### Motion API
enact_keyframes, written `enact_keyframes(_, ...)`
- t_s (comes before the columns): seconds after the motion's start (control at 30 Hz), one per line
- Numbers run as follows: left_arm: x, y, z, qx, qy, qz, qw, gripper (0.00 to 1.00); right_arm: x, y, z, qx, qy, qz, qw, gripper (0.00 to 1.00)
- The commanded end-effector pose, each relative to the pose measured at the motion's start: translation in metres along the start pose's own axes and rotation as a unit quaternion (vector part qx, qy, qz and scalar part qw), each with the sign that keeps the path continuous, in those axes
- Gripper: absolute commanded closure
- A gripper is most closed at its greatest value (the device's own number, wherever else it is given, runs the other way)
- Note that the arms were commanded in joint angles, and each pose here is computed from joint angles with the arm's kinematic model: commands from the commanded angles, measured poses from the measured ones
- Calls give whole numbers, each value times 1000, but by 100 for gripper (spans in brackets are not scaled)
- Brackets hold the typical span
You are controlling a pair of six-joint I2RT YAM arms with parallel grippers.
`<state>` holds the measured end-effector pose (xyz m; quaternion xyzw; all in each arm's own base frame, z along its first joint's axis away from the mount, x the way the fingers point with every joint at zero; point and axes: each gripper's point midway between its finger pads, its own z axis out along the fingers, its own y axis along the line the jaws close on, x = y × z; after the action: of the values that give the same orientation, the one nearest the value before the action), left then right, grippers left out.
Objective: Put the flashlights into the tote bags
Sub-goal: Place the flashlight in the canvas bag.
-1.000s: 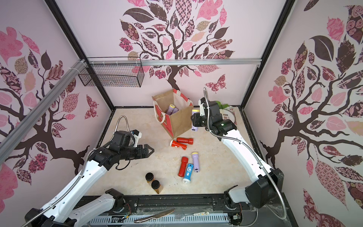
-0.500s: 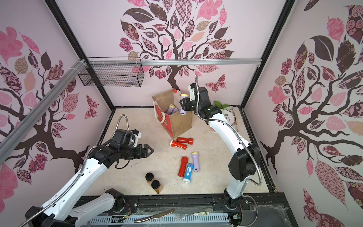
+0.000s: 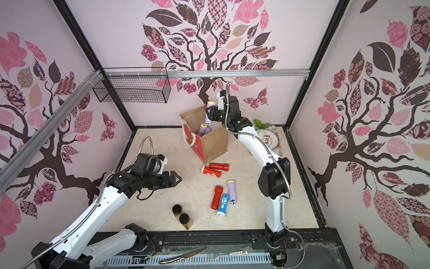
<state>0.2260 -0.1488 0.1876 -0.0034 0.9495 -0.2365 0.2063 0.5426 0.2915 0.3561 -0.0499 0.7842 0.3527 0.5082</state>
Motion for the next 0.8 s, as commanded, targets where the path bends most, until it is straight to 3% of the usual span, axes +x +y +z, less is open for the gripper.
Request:
enact_keyframes(0.0,-19,-12,-14,11,-29,5,1000,14,1,-4,22,-1,-10,4,1000,100)
enact_keyframes(0.47,-22,-13,-12,9,-28,11,1000,14,46,-41,81,45,19,17,999,100)
enact_keyframes(0.77,-21,-12,-9,13,-29,7,999,14,64,-59,98,77,37,17,996,100)
